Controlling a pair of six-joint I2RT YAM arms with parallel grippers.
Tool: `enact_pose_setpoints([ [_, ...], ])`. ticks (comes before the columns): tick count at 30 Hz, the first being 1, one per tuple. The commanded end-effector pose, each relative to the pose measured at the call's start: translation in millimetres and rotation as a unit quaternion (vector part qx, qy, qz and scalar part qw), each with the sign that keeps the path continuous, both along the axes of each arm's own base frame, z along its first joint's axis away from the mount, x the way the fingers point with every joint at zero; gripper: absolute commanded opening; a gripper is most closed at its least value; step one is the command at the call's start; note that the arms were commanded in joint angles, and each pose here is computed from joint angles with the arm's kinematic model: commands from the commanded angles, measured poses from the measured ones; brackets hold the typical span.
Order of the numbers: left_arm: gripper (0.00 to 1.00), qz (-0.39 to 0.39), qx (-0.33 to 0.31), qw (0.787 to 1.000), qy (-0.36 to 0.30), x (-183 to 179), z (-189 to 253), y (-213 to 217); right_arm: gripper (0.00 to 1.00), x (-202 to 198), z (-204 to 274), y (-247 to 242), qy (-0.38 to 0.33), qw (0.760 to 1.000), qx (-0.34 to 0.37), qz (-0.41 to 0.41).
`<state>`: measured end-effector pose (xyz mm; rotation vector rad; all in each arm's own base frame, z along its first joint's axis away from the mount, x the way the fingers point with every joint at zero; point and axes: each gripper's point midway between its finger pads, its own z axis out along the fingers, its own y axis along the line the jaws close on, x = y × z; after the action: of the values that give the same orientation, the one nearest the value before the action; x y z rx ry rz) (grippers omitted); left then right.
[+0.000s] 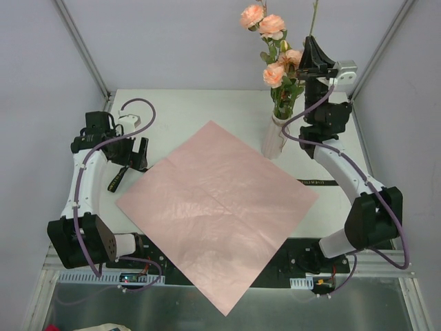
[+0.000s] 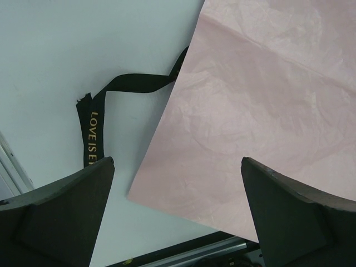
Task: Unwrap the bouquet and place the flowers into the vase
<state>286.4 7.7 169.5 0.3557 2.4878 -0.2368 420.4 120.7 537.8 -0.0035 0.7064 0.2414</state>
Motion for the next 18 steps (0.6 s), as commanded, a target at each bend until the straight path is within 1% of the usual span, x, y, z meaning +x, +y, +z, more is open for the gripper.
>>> enact_pose_setpoints([
  [1, 0.97, 0.0, 0.006, 1.0, -0.009, 9.4, 10.8, 6.2, 0.0, -29.0, 40.3, -13.0, -0.103, 0.994, 0.034, 0.019],
  [8, 0.97, -0.001, 0.011, 1.0, -0.015, 14.2, 16.4, 8.7, 0.01, -9.2, 33.6, -15.2, -0.12, 0.992, 0.036, 0.019],
  [14, 0.97, 0.001, 0.018, 1.0, -0.015, 17.3, 20.4, 11.4, 0.0, 19.4, 14.2, -17.9, -0.099, 0.993, 0.048, 0.035],
  [18, 0.97, 0.001, 0.018, 1.0, -0.011, 17.9, 19.8, 11.6, 0.0, 31.6, 4.6, -17.1, -0.088, 0.994, 0.049, 0.04],
])
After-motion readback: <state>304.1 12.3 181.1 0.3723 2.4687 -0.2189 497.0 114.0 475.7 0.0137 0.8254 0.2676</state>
